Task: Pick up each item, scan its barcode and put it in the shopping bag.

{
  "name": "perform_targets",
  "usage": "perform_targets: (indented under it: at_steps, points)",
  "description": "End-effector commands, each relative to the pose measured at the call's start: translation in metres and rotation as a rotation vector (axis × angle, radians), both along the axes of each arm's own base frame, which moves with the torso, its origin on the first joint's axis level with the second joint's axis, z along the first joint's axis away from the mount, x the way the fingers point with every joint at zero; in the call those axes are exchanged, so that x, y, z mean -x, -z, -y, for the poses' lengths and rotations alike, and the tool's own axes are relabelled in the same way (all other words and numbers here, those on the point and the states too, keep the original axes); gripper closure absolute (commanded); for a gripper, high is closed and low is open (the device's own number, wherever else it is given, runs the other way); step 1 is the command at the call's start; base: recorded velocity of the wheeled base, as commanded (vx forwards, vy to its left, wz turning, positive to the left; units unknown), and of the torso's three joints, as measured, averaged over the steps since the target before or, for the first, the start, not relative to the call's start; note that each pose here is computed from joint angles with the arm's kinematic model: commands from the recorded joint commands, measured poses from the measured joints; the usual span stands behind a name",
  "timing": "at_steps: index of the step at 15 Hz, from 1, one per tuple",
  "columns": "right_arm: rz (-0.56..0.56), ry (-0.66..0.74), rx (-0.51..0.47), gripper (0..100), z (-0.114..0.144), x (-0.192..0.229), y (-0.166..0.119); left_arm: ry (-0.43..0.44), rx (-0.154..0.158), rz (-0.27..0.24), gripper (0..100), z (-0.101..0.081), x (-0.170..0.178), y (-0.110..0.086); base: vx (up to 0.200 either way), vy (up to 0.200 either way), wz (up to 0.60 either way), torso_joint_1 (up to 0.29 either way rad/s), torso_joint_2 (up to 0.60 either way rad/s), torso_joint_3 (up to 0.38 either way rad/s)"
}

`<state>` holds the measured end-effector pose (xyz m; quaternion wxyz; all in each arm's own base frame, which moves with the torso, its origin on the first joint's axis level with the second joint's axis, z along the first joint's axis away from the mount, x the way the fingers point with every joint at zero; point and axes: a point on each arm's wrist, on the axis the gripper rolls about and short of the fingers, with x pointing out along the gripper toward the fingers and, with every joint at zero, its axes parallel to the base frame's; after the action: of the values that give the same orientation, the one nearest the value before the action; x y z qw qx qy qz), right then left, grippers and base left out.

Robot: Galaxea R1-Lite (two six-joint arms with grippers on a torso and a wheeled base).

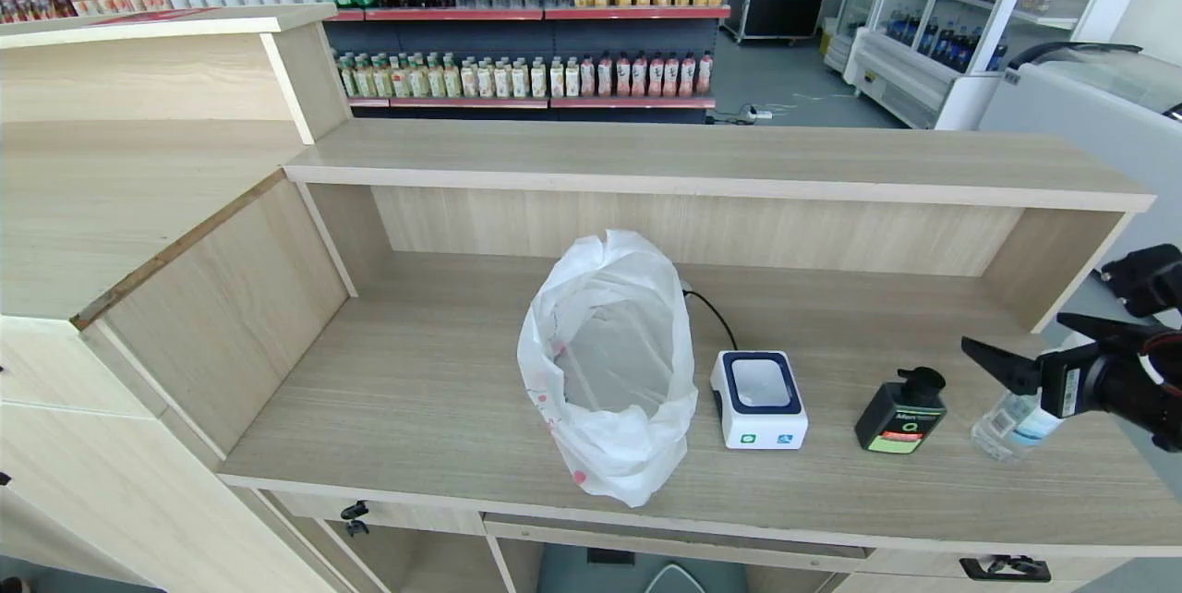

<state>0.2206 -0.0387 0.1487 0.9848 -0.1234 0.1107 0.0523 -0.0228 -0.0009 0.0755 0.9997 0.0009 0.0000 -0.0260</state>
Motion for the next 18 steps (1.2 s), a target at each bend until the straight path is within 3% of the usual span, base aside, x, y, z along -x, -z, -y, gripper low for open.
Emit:
perform_targets:
  at_steps: [1,3,8,18]
  points:
    - [-0.112,-0.012,0.008,0,0.001,0.003,0.028,0.0,0.0,-0.002,0,0.0,0.0,0.0,0.0,0.0,0.0,0.0,0.0,0.0]
    - [-0.168,-0.078,-0.013,0,-0.002,0.011,0.042,0.0,0.0,-0.002,0,0.0,0.0,0.0,0.0,0.0,0.0,0.0,0.0,0.0]
    - [-0.188,-0.137,-0.003,0,0.012,-0.02,0.053,0.0,0.0,-0.002,0,0.0,0.0,0.0,0.0,0.0,0.0,0.0,0.0,0.0]
    - [-0.24,-0.321,0.043,0,0.019,-0.05,0.107,0.0,-0.001,-0.001,0,0.0,0.0,0.0,0.0,0.0,0.0,0.0,0.0,0.0]
